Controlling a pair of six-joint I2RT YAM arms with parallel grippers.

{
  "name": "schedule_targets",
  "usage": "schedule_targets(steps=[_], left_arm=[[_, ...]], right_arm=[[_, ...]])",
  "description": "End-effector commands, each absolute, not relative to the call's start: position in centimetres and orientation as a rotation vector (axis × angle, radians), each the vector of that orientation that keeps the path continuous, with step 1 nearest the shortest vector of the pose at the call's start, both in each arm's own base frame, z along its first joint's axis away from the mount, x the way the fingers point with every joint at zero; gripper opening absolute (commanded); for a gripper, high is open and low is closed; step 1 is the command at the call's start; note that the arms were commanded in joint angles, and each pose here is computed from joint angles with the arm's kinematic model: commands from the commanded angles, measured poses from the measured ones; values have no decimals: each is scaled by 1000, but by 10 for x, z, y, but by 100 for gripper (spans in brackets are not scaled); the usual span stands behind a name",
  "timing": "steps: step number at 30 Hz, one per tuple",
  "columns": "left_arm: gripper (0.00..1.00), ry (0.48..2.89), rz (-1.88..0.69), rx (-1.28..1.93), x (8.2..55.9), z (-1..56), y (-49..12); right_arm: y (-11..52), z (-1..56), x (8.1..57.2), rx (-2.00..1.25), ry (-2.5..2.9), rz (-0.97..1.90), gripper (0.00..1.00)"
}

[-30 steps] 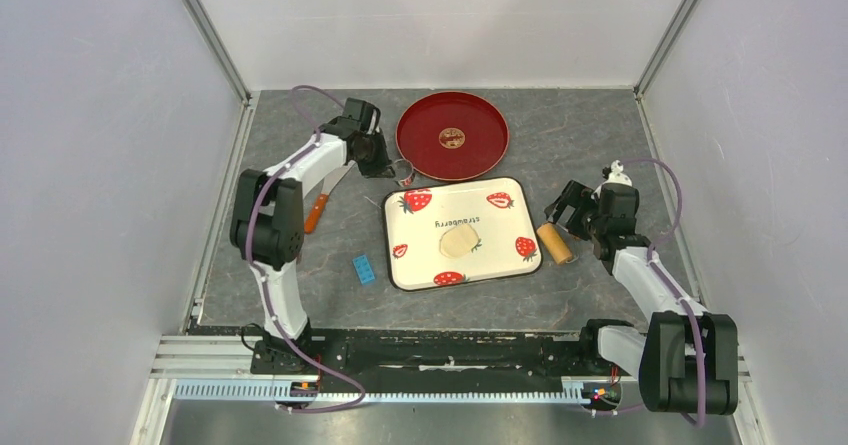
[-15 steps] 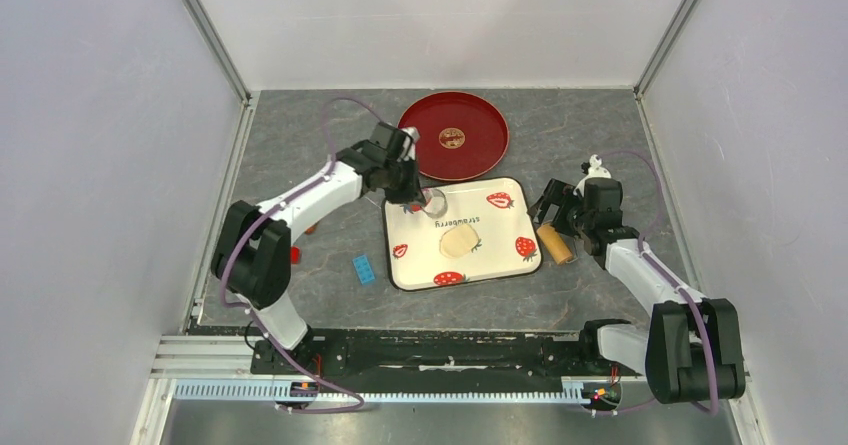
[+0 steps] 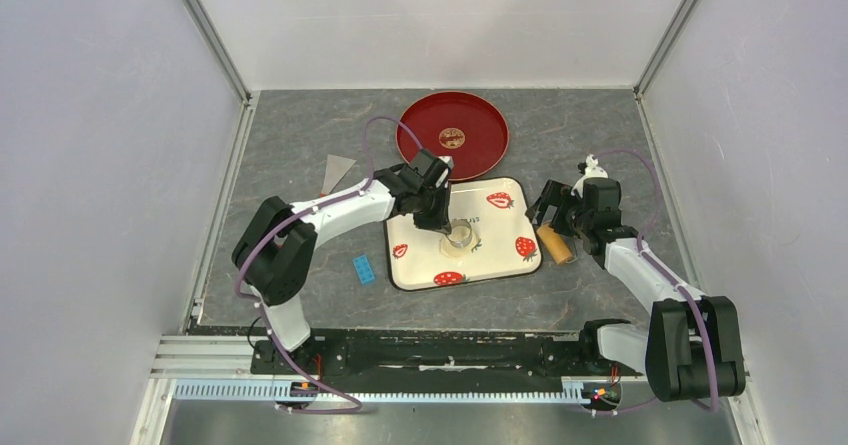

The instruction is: Roll out the dumpling wrappers from the dough

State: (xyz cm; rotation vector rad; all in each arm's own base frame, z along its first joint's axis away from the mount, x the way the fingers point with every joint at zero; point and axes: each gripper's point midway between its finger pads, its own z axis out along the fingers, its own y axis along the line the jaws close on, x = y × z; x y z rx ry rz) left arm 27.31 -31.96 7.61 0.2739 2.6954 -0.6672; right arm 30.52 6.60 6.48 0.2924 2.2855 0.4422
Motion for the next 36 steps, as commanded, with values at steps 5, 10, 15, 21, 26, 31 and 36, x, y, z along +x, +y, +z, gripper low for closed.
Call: schedule_targets(steps=[5,10,15,21,26,31,36], left_arm=[[2,2693,-633,235,280,66,-325],[2,2712,-629,230,279,58,-326],[2,2708,-623,232,280,57,-328],[2,2708,-610,224,282,53,-328],[2,2703,-588,226,282,51,-328],[2,2703,-559,223,283,46,-326],[10,2700,-548,235,282,46,-329]], right_arm=[[71,80,322,244,2242,464,98],[72,78,321,239,2249,470,98],[72,78,321,237,2251,471,98],[74,76,320,233,2258,474,98],[73,76,321,234,2257,469,98],[73,76,320,231,2255,471,98],[74,75,319,228,2259,471,98]])
